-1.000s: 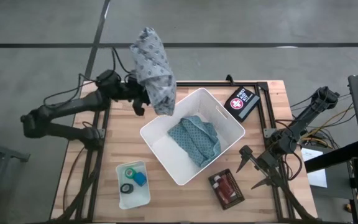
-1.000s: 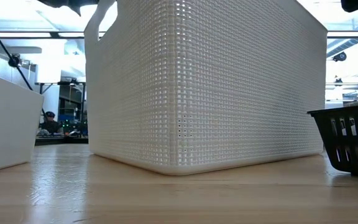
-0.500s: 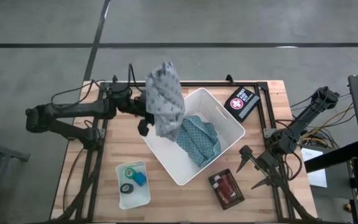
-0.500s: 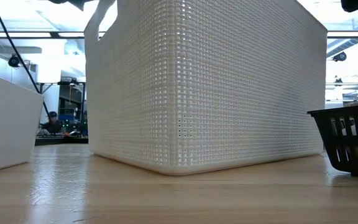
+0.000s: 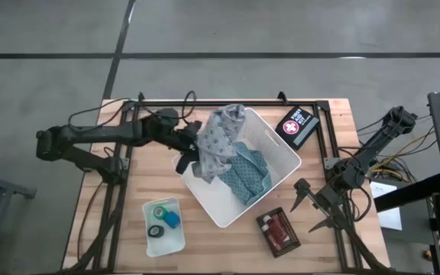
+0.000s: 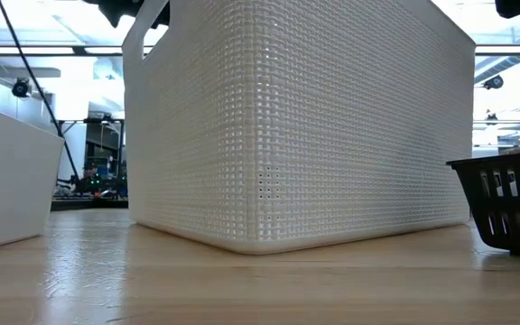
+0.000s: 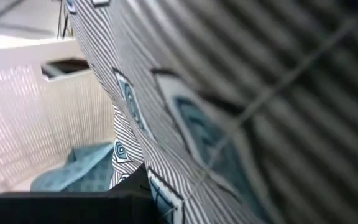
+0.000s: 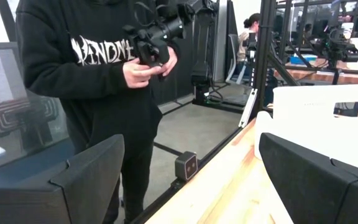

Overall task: Pick & place medical supplies in basket/bin
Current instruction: Put the white patient gown into the white laundry bin

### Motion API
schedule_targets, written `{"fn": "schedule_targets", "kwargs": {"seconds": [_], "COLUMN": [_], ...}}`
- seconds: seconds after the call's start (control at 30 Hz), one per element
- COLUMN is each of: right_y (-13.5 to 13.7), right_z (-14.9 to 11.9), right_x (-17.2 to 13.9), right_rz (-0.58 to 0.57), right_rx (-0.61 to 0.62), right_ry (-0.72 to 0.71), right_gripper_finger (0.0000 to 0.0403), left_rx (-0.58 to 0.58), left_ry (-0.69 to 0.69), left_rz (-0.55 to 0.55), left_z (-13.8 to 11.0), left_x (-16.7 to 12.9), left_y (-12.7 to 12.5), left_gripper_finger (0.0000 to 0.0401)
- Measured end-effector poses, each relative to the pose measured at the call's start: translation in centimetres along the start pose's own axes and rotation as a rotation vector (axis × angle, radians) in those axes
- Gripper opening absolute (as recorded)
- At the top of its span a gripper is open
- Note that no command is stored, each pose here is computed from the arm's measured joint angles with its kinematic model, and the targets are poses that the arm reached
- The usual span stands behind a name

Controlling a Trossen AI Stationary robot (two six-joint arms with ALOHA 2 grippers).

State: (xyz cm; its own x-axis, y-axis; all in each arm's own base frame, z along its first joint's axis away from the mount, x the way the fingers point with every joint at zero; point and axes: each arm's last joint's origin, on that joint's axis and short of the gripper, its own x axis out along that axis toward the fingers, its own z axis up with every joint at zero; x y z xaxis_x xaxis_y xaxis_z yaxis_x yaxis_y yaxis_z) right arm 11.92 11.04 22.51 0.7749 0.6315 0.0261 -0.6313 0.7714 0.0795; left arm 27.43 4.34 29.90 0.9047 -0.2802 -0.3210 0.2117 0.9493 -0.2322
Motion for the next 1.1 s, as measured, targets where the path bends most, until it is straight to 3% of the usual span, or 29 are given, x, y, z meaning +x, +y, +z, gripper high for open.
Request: {"fn": "schedule_targets", "kwargs": {"seconds": [0.2,0.47,0.73,0.87,1.1], "right_y": [0.0,0.0,0.0,0.0,0.0], "right_z": [-0.1,-0.1,-0.1,-0.1,-0.1], "right_x": [0.0,0.0,0.0,0.0,0.0], "right_rz": [0.000,-0.001,0.000,-0.001,-0.001], "right_rx": [0.000,-0.001,-0.001,-0.001,-0.001], "right_ry": [0.006,0.007,0.007,0.007,0.007], "right_gripper_finger": [0.0368,0.0368,0.0368,0.0368,0.0368], "left_rx": [0.015,0.144,0.094,0.126,0.197], "left_ry": [0.230,0.519,0.902,0.986,1.014], "left_rz": [0.047,0.079,0.150,0.154,0.124], "left_z": [1.1,2.6,1.9,1.4,0.6], "left_x": [1.8,5.5,7.7,8.6,9.0], "left_y": [0.1,-0.3,0.9,1.4,1.3], "left_gripper_finger": [0.0118,0.0118,0.0118,0.0118,0.0118]}}
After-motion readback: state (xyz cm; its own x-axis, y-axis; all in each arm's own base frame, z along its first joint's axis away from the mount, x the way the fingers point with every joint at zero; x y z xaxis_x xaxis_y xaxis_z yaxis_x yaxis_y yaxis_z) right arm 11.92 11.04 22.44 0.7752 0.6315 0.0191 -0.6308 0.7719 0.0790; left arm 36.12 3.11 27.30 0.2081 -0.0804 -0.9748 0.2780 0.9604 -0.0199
